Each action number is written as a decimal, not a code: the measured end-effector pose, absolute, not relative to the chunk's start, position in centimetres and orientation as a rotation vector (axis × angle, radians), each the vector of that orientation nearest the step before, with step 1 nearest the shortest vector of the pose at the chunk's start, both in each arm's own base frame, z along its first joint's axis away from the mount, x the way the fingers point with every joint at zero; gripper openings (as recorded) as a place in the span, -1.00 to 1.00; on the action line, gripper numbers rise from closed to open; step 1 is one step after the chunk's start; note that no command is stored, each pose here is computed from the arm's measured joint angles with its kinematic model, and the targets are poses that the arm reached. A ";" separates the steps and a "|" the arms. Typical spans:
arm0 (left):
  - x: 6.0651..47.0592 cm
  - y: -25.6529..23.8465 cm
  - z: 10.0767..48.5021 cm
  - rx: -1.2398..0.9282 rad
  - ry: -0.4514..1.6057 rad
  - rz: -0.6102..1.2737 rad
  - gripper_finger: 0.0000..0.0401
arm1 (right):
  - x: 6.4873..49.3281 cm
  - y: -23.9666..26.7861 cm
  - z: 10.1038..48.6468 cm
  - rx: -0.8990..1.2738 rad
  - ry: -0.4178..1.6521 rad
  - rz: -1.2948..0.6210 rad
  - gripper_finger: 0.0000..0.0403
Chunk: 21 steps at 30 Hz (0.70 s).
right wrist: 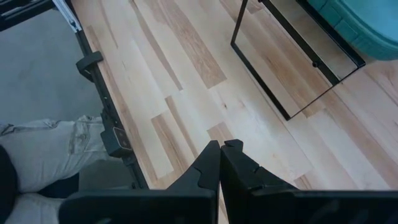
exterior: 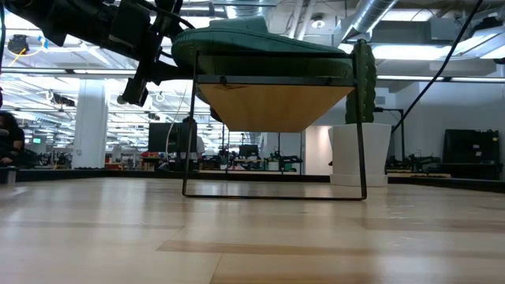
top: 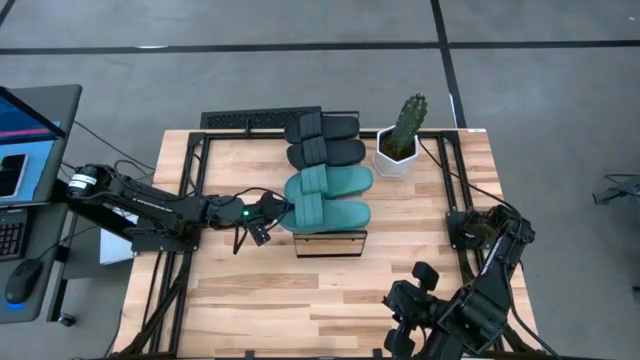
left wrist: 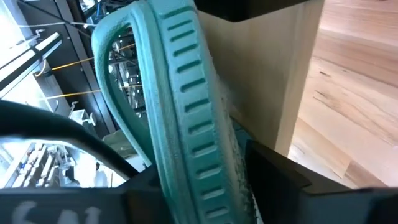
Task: Pick and place slides into the shelf
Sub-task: Put the green slipper on the shelf
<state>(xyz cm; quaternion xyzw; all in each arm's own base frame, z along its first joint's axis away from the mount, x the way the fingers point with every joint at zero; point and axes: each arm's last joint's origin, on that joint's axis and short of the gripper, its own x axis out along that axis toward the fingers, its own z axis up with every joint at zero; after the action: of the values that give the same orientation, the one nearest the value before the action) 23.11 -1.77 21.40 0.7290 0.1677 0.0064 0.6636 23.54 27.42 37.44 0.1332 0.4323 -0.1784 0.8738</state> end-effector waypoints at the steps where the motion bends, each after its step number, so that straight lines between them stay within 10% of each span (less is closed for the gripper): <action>1: 23.1 -1.8 21.4 1.642 0.377 0.021 -0.25 | 23.5 27.4 37.4 0.278 0.903 -0.373 -1.00; 21: 22.9 -1.4 21.2 1.552 0.486 0.122 -0.05 | 23.5 27.5 37.5 0.290 0.900 -0.373 -1.00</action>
<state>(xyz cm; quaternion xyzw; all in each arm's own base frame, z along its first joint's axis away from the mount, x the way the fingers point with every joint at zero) 22.94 -1.43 21.23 0.6929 0.2171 0.0543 0.6854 23.55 27.47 37.45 0.1387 0.4310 -0.1784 0.8736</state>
